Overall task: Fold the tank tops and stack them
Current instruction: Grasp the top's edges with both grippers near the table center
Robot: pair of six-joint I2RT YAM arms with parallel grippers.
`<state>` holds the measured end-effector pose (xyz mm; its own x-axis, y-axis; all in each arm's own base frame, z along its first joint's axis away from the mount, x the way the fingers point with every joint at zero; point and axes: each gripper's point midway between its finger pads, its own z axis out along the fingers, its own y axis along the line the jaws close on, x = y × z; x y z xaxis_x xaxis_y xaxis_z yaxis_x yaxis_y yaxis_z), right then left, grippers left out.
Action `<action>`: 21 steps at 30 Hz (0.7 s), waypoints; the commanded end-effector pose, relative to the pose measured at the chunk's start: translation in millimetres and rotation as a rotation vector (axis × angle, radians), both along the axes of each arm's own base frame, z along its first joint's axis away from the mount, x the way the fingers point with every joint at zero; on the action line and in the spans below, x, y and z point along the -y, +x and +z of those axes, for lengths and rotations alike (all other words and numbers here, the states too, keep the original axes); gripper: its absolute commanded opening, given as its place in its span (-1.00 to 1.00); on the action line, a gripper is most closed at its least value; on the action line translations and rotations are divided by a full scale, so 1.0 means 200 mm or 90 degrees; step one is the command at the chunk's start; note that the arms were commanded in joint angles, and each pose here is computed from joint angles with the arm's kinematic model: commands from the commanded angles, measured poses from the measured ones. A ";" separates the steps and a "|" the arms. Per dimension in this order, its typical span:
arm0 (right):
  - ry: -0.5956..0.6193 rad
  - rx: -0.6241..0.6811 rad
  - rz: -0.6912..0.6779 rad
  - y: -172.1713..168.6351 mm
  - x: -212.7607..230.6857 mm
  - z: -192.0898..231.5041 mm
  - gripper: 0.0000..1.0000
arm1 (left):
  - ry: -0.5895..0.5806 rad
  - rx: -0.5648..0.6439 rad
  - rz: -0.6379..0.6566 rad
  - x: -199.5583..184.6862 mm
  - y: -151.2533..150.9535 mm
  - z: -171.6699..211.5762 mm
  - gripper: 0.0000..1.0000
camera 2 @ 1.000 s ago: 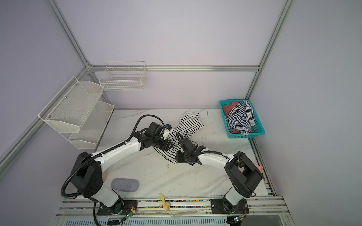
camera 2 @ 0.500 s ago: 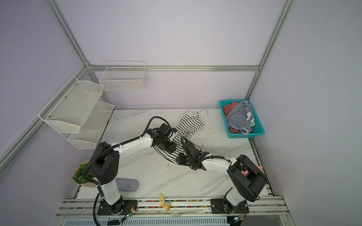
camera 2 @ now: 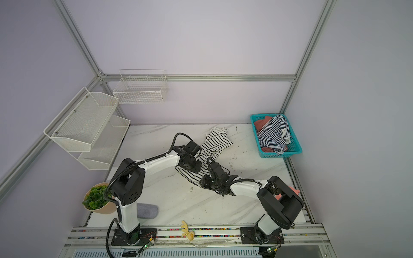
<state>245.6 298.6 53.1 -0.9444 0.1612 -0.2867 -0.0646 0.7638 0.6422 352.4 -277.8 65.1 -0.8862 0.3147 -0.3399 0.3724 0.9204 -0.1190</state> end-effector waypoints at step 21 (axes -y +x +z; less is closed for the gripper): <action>0.015 -0.033 -0.013 -0.02 -0.05 -0.09 -0.16 | 0.036 0.012 0.057 0.02 0.13 -0.01 -0.13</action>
<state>242.1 304.6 37.4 -0.9526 0.1750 -0.2488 -0.0295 0.7609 0.6482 361.6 -272.6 40.6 -0.9166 0.2837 -0.2816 0.3114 0.9485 -0.0578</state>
